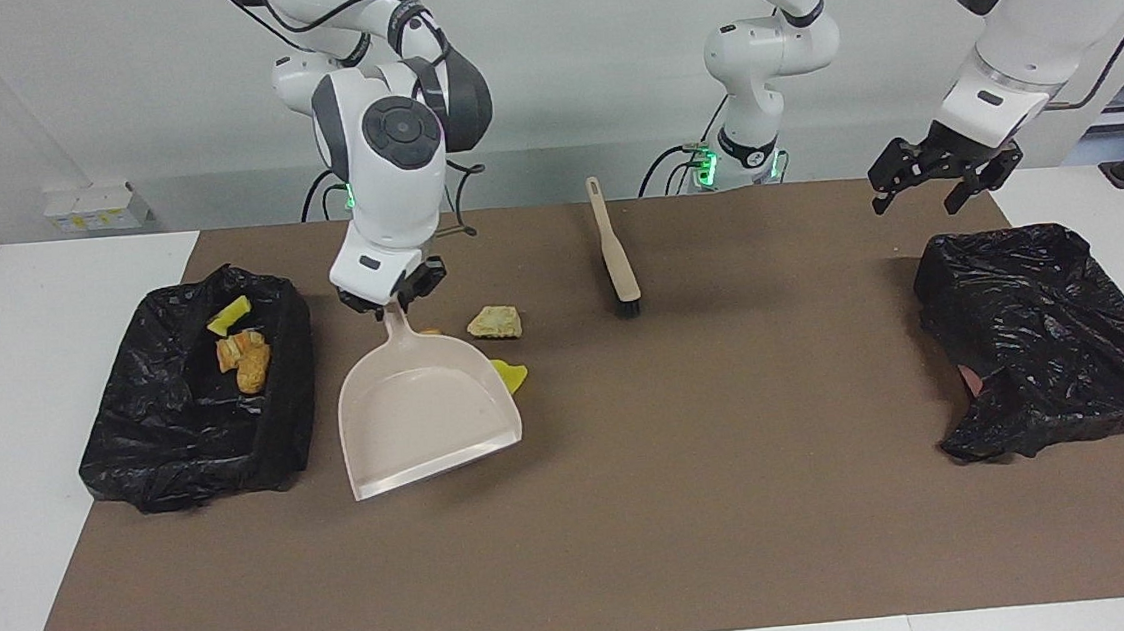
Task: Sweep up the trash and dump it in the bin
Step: 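Bring the empty dustpan back toward the table center with the right gripper, then lower the dustpan onto the table and open the right gripper, then grasp the dustpan handle with the left gripper while the right gripper reaches the brush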
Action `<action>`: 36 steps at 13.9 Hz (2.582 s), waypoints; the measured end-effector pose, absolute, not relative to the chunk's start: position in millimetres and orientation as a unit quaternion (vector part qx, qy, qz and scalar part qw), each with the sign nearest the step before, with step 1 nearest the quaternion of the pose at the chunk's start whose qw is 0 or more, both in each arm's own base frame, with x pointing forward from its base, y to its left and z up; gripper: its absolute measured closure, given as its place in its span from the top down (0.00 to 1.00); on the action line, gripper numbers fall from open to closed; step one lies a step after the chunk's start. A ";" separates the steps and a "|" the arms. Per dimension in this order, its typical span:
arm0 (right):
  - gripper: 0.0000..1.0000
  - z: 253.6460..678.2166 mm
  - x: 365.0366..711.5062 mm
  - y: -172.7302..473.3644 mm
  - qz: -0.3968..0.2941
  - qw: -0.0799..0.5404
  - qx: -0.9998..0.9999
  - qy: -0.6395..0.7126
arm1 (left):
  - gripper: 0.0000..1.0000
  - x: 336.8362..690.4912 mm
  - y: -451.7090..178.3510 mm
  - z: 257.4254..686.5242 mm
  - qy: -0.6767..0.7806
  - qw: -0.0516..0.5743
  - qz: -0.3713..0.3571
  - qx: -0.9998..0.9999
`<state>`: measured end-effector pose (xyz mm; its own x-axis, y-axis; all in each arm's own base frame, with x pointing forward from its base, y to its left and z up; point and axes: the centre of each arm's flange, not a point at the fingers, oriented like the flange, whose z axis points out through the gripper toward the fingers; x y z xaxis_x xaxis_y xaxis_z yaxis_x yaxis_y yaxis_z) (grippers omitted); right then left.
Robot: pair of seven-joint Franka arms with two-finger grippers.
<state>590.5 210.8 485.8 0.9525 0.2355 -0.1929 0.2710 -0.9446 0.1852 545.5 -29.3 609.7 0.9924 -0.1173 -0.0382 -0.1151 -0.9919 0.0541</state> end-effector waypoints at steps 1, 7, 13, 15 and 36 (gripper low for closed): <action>0.31 482.3 594.8 239.0 -0.076 0.089 0.988 0.097 | 1.00 544.3 -29.3 608.5 -0.058 0.026 -0.022 0.998; 0.31 425.0 619.7 373.1 -0.051 -0.001 0.999 -0.019 | 1.00 538.5 -29.4 607.4 -0.058 0.025 -0.024 0.998; 0.31 361.8 614.5 449.3 -0.033 -0.038 0.998 -0.022 | 1.00 537.6 -31.7 605.3 -0.060 0.025 -0.027 0.998; 0.31 345.1 611.2 456.7 -0.041 -0.036 0.998 -0.018 | 1.00 536.9 -37.1 604.2 -0.065 0.025 -0.028 0.997; 1.00 421.1 414.3 469.5 -0.101 0.029 0.990 0.095 | 1.00 569.6 -169.4 535.6 -0.076 0.039 0.044 0.995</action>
